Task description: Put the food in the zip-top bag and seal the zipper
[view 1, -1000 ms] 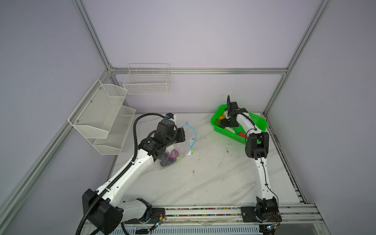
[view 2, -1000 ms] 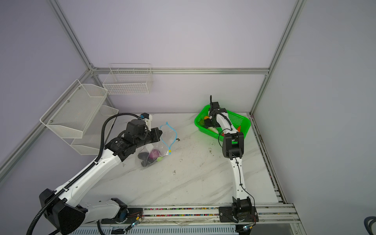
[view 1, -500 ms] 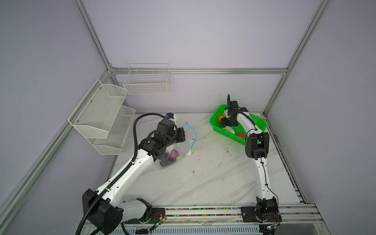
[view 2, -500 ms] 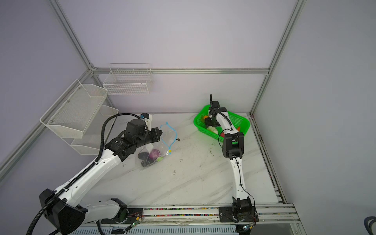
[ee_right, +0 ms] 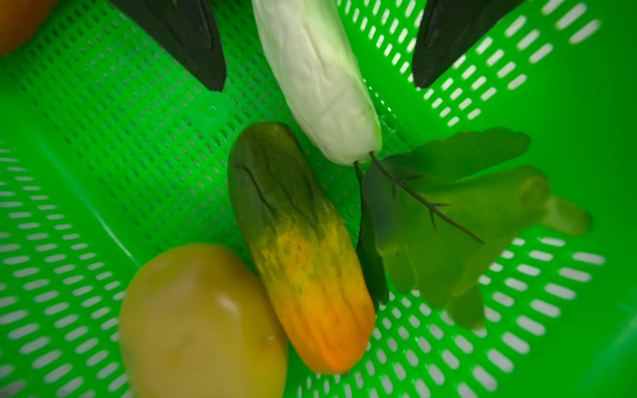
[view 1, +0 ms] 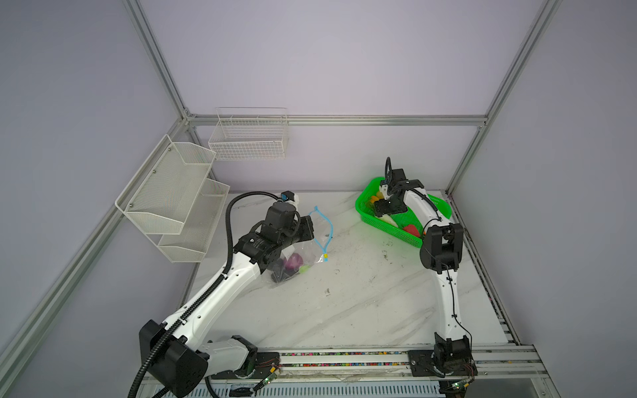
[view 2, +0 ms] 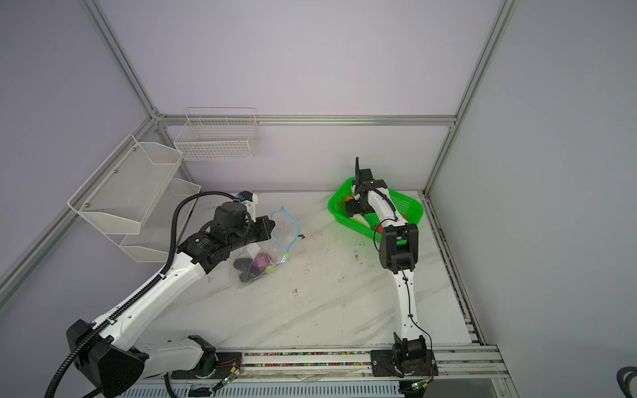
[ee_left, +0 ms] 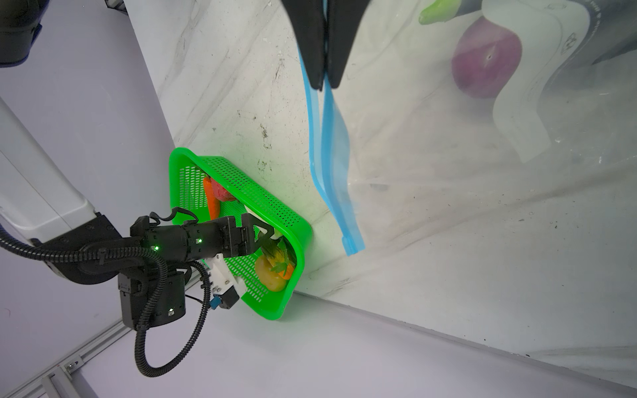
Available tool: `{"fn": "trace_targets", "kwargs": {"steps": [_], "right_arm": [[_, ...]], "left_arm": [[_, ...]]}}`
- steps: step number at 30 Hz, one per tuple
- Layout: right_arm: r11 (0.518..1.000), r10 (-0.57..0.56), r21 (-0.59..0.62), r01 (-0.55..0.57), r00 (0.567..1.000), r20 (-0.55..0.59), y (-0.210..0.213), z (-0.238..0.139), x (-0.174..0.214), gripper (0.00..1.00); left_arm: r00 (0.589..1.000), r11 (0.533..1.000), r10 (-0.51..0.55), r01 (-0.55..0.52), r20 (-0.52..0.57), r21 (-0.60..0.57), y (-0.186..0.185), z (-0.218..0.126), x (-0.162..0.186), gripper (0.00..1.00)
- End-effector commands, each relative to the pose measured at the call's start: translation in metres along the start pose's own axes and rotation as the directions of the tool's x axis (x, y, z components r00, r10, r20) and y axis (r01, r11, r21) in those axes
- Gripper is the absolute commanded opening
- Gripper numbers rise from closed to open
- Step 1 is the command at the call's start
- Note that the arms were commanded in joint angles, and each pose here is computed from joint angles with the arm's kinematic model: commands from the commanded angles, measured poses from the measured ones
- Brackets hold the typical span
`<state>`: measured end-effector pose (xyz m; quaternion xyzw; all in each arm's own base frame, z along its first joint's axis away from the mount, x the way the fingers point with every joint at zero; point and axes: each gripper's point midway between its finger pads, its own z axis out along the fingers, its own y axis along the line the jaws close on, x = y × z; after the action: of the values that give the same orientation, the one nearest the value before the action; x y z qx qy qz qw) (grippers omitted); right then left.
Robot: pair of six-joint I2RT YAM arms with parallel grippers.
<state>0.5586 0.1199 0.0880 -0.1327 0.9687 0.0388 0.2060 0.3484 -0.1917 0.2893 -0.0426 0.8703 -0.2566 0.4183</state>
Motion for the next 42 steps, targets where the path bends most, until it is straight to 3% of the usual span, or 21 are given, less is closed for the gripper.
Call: {"fn": "trace_targets", "kwargs": {"steps": [1,6,22,26,42], "right_arm": [[0.998,-0.062,-0.019,0.062,0.998,-0.017,0.011,-0.002,0.004,0.87],[0.998,-0.066,0.001,0.066,0.997,-0.046,0.01,0.013,0.007,0.78],[0.998,-0.049,0.038,0.051,0.996,-0.071,0.005,0.031,0.009,0.76],[0.994,-0.033,0.098,0.04,0.997,-0.076,-0.006,0.034,0.01,0.75],[0.994,-0.015,0.107,0.023,0.997,-0.08,-0.008,0.045,0.01,0.6]], "left_arm": [[0.999,0.999,0.009,-0.011,0.047,0.033,-0.006,-0.011,-0.009,0.0],[0.999,0.999,0.01,-0.012,0.046,0.031,-0.005,-0.011,-0.008,0.0],[0.999,1.0,0.013,-0.014,0.042,0.023,-0.003,-0.008,-0.007,0.0],[0.999,1.0,0.011,-0.012,0.042,0.021,-0.003,-0.007,-0.007,0.0],[0.999,1.0,0.008,-0.009,0.033,0.018,-0.003,-0.002,-0.007,0.0]]}}
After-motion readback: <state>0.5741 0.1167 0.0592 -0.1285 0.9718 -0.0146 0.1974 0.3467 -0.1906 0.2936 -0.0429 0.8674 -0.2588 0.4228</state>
